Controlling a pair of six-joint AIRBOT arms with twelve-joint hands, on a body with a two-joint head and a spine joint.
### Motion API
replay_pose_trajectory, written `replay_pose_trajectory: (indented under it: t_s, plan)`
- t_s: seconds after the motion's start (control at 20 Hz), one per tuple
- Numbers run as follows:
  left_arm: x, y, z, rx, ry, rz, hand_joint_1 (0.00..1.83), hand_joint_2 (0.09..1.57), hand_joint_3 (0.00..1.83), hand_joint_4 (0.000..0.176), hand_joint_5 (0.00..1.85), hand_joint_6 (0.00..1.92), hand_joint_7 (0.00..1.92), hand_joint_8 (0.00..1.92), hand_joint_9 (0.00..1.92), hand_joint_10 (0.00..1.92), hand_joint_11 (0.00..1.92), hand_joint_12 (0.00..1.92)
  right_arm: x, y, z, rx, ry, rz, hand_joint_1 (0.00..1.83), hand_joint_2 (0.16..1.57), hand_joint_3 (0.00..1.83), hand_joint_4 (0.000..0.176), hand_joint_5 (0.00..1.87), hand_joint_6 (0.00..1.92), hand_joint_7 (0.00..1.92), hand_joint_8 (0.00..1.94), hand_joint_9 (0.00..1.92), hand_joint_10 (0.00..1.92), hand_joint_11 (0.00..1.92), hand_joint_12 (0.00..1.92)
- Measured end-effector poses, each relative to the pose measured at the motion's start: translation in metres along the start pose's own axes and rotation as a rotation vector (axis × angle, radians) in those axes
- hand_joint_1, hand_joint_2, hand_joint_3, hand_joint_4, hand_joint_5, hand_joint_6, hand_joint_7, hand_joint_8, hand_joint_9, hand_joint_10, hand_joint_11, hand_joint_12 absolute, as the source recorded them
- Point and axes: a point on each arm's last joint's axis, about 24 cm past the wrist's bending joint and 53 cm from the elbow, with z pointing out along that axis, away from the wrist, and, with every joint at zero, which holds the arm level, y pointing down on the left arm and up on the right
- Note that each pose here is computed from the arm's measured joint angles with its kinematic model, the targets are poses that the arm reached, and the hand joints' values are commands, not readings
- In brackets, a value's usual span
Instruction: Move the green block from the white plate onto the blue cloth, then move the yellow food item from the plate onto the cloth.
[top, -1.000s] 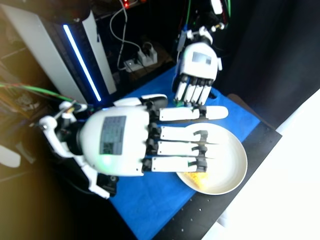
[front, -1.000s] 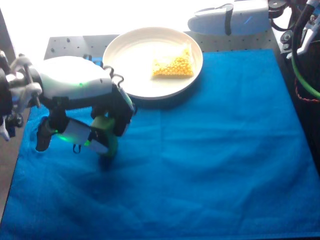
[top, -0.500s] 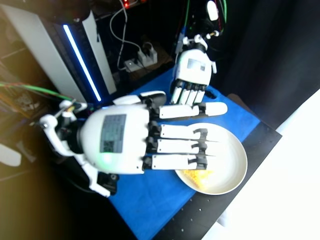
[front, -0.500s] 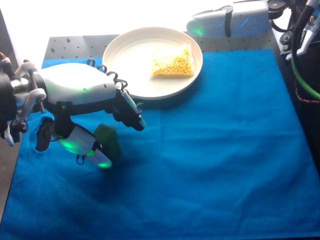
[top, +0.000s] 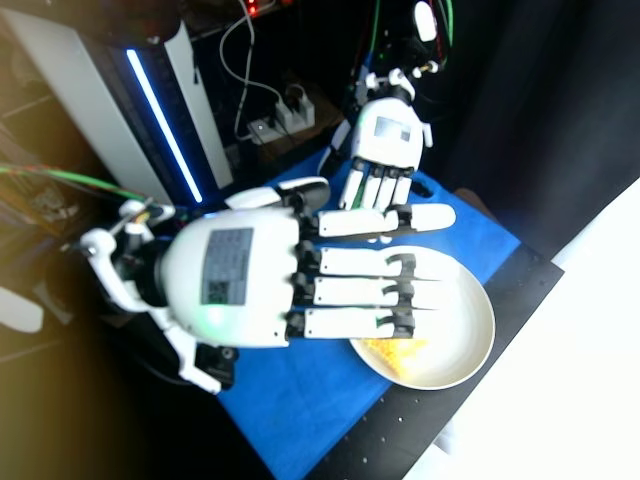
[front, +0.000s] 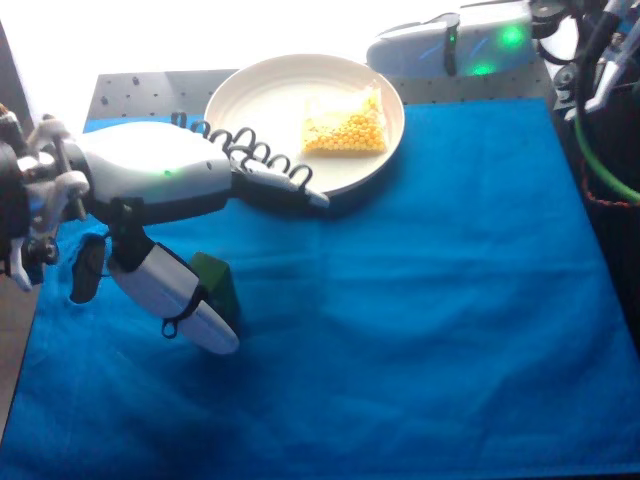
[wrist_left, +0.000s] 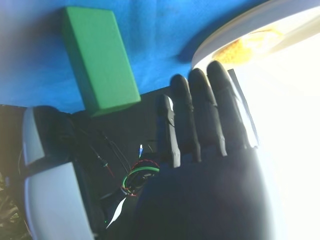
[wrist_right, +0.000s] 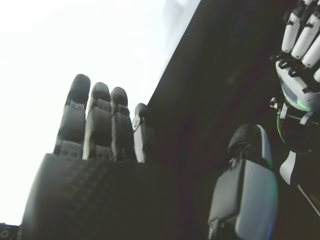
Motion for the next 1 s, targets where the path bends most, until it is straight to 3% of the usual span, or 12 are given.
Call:
replay_pose_trajectory:
  t_s: [0.05,0.1,0.15,0.25,0.3,0.45,0.55,0.65,0.8,0.9,0.95,1.0]
  plan:
    - [-0.006,-0.001,-0.001,0.003,-0.014,0.003,0.67,0.75,0.01,0.046,0.26,0.0,0.4,0.0,0.48,0.02,0.41,0.34,0.002,0.0,0.0,0.001,0.006,-0.005,0.35,0.8,0.0,0.14,0.04,0.0,0.17,0.01,0.1,0.02,0.0,0.32]
    - [-0.019,-0.001,-0.003,0.003,-0.046,0.017,0.67,0.7,0.0,0.097,0.28,0.0,0.43,0.0,0.52,0.0,0.32,0.63,0.002,-0.003,0.001,0.006,0.01,-0.013,0.36,0.78,0.0,0.137,0.03,0.0,0.12,0.01,0.05,0.01,0.0,0.01]
    - [-0.026,-0.001,-0.004,0.001,-0.067,0.023,0.67,0.7,0.0,0.097,0.28,0.0,0.43,0.0,0.52,0.0,0.32,0.63,0.002,-0.005,0.002,0.01,0.009,-0.016,0.36,0.78,0.0,0.137,0.03,0.0,0.12,0.01,0.05,0.01,0.0,0.01]
    - [-0.054,-0.002,-0.006,-0.005,-0.143,0.049,0.66,0.72,0.0,0.052,0.14,0.0,0.21,0.0,0.3,0.0,0.2,0.43,-0.003,-0.016,0.007,0.054,0.016,-0.037,0.4,0.8,0.0,0.112,0.0,0.0,0.08,0.0,0.14,0.01,0.11,0.31]
    - [-0.068,-0.002,-0.007,-0.008,-0.179,0.063,0.77,0.72,0.0,0.11,0.08,0.0,0.15,0.0,0.23,0.0,0.16,0.32,-0.007,-0.018,0.012,0.073,0.022,-0.056,0.41,0.78,0.01,0.12,0.0,0.0,0.12,0.0,0.18,0.0,0.03,0.64]
    - [-0.105,0.01,-0.014,-0.042,-0.275,0.07,0.72,0.71,0.0,0.101,0.04,0.0,0.11,0.0,0.16,0.0,0.06,0.45,-0.014,-0.024,0.025,0.1,0.022,-0.094,0.49,0.76,0.0,0.101,0.05,0.0,0.28,0.0,0.35,0.01,0.0,1.18]
    - [-0.117,0.023,-0.018,-0.094,-0.299,0.096,0.71,0.73,0.0,0.084,0.02,0.0,0.09,0.0,0.16,0.0,0.01,0.54,-0.001,-0.034,0.031,0.133,0.064,-0.13,0.51,0.79,0.0,0.09,0.05,0.0,0.27,0.0,0.35,0.0,0.0,1.26]
    - [-0.126,0.035,-0.016,-0.135,-0.308,0.087,0.77,0.78,0.01,0.071,0.0,0.0,0.06,0.0,0.14,0.0,0.0,0.52,0.01,-0.042,0.036,0.163,0.094,-0.144,0.51,0.81,0.0,0.046,0.08,0.01,0.29,0.0,0.36,0.0,0.0,1.25]
    - [-0.136,0.049,-0.017,-0.179,-0.317,0.085,0.74,0.82,0.01,0.072,0.01,0.0,0.07,0.0,0.14,0.0,0.0,0.43,0.015,-0.048,0.044,0.186,0.101,-0.148,0.5,0.79,0.0,0.045,0.09,0.0,0.27,0.0,0.36,0.0,0.08,1.11]
    - [-0.137,0.06,-0.02,-0.216,-0.318,0.067,0.7,0.83,0.0,0.075,0.03,0.01,0.08,0.0,0.14,0.0,0.0,0.47,0.023,-0.055,0.046,0.21,0.121,-0.163,0.54,0.82,0.01,0.064,0.09,0.0,0.27,0.0,0.35,0.01,0.06,1.13]
    - [-0.139,0.066,-0.022,-0.235,-0.321,0.062,0.71,0.83,0.0,0.081,0.05,0.01,0.1,0.01,0.15,0.01,0.0,0.5,0.03,-0.06,0.048,0.229,0.142,-0.177,0.62,0.84,0.01,0.029,0.12,0.01,0.26,0.0,0.33,0.0,0.03,1.12]
    - [-0.14,0.069,-0.023,-0.245,-0.322,0.061,0.71,0.83,0.0,0.082,0.08,0.01,0.12,0.0,0.17,0.01,0.0,0.58,0.034,-0.062,0.049,0.237,0.149,-0.175,0.58,0.84,0.0,0.04,0.13,0.0,0.27,0.0,0.34,0.0,0.08,1.03]
